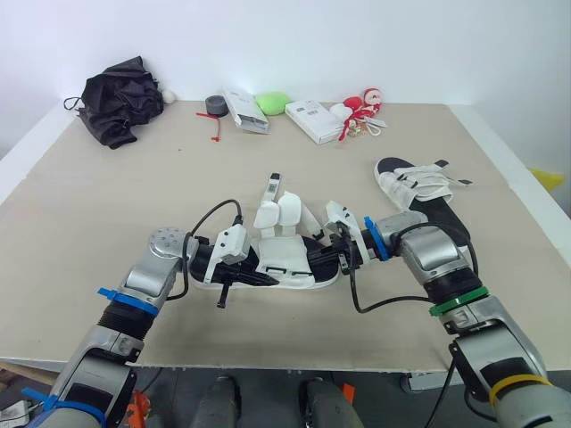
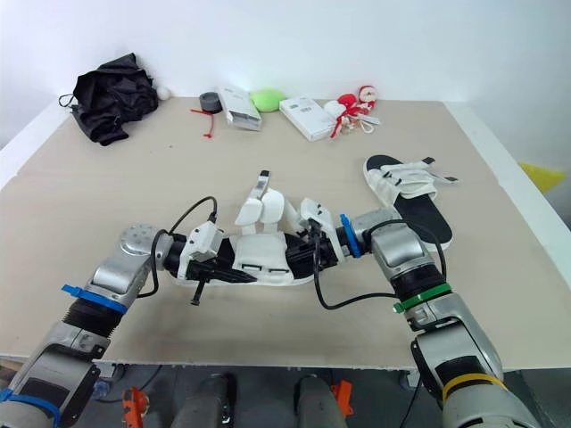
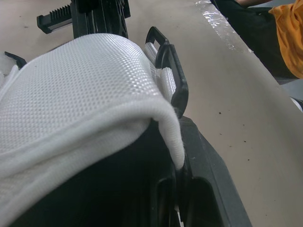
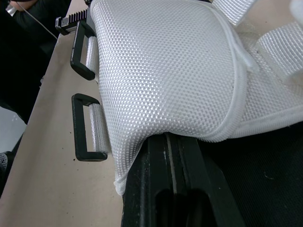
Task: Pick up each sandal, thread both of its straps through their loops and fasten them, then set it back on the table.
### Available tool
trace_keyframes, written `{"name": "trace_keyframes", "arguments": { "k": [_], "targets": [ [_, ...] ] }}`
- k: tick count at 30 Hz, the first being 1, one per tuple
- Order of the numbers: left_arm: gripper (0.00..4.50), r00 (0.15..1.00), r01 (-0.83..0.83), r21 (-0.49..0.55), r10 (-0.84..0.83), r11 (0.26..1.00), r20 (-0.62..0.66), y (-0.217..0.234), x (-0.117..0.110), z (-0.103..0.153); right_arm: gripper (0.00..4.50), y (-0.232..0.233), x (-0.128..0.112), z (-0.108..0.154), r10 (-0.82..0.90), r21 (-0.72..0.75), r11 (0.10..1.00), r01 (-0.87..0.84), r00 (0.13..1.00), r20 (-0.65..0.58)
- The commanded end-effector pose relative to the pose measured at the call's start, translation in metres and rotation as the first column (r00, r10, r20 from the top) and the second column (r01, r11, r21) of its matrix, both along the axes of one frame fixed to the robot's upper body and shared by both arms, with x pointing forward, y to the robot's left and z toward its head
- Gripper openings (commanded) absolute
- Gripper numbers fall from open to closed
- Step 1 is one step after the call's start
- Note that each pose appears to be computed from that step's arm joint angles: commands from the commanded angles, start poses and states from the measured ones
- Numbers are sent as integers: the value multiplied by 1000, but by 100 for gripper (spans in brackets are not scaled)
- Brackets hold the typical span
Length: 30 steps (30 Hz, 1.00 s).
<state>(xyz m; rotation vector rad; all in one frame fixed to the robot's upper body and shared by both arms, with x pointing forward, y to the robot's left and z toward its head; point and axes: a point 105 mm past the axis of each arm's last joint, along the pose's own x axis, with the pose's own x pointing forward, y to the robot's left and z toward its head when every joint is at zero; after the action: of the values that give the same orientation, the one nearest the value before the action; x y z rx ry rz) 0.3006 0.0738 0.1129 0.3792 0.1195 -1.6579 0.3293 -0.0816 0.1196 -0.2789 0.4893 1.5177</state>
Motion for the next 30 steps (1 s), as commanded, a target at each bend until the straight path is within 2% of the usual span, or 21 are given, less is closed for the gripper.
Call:
{"name": "trace_keyframes", "arguments": {
  "k": [1,12,16,18,19,20,21,22,23,25,26,30],
  "targets": [
    [0,1000,-7,31,7,1000,-15,1,-1,-16,8,1,-6,-34,8,-98,995,-12,999,-43],
    [0,997,-74,4,74,997,28,9,12,-8,8,-8,-9,-37,-4,-98,995,-4,997,-79],
    [94,997,-81,-24,80,996,-10,12,11,1,0,-8,-9,-37,-2,-103,995,-6,997,-82],
    [178,994,-110,-46,109,993,-30,14,14,9,0,-8,-10,-37,0,-103,995,-9,997,-83],
    [195,992,-122,-53,120,991,-45,15,15,12,0,-8,-10,-37,1,-102,995,-10,996,-84],
    [234,990,-129,-57,126,990,-57,15,15,14,0,-8,-10,-37,2,-102,995,-10,996,-84],
    [277,988,-132,-60,126,989,-93,17,13,18,0,-9,-10,-37,2,-104,995,-10,996,-85],
    [296,975,-140,-51,128,989,-182,24,7,23,0,-9,-10,-37,1,-106,994,-10,996,-86],
    [354,958,-144,-44,128,989,-256,30,2,28,0,-10,-10,-37,-1,-110,994,-9,996,-86],
    [391,916,-165,-37,139,986,-377,41,-6,38,0,-11,-11,-38,1,-113,994,-11,996,-89],
    [432,898,-191,-58,150,980,-412,46,-6,45,0,-11,-11,-37,2,-113,994,-12,996,-90],
    [442,799,-369,-176,215,913,-562,67,7,74,0,-10,-12,-37,4,-108,994,-14,996,-92]
  ]
}}
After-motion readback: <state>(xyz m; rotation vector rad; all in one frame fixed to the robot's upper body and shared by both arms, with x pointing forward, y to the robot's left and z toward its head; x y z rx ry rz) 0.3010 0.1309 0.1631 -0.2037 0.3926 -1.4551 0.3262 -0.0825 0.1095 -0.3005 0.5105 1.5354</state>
